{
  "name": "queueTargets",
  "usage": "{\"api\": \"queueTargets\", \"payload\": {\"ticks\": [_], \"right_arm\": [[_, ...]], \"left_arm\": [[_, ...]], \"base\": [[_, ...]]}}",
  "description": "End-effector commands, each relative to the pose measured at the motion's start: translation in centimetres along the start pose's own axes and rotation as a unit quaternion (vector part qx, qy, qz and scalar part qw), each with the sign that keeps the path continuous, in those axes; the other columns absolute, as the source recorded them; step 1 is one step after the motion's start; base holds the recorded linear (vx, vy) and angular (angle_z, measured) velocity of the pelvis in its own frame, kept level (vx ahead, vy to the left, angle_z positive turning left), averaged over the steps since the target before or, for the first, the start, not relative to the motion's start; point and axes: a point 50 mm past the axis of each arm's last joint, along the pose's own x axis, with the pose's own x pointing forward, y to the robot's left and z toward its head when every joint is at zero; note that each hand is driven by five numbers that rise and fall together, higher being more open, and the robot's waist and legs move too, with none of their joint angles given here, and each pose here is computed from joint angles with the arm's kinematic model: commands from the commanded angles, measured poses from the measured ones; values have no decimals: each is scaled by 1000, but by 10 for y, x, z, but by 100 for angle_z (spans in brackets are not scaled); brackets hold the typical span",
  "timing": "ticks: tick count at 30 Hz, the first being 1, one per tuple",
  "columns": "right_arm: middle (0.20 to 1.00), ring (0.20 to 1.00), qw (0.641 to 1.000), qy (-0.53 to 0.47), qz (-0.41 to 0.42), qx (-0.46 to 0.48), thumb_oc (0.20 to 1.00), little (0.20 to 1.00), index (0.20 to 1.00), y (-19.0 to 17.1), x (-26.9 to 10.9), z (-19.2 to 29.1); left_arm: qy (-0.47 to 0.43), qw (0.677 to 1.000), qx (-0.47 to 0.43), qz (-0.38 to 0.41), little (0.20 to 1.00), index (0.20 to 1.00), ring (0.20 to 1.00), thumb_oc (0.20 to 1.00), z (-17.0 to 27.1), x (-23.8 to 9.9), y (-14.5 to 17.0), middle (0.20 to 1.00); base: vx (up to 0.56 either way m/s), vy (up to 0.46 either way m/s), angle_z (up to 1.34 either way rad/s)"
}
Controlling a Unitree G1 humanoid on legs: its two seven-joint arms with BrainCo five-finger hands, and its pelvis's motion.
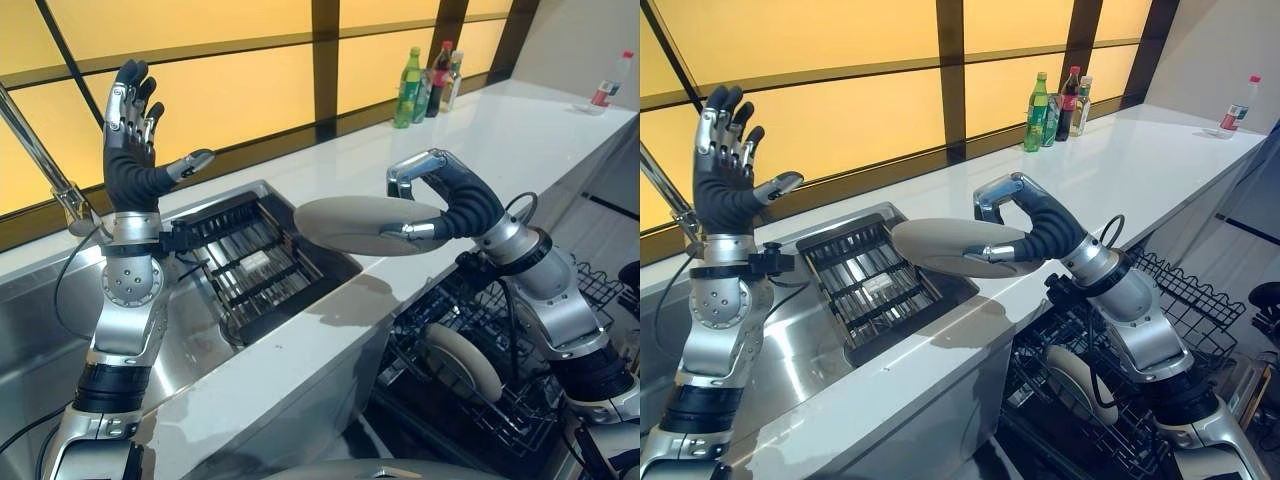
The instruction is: Pick up plates and place into dishwasher.
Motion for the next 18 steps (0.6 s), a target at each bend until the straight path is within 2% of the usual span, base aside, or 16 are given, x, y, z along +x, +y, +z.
{"api": "queueTargets", "payload": {"ticks": [1,9,18], "right_arm": [[200,200,993,39,-89,-68,200,200,200,-31,-9,-6],[200,200,960,168,-180,-132,200,200,200,-60,-67,-31],[200,200,919,252,-239,-185,200,200,200,-73,-112,-39]], "left_arm": [[-24,1000,18,6,1000,1000,1000,1000,7,10,14,1000],[4,998,43,35,1000,1000,1000,1000,1,-3,43,1000],[35,996,66,49,1000,1000,1000,1000,-4,-9,61,1000]], "base": [[0,0,0],[18,-31,-1],[31,-77,-2]]}}
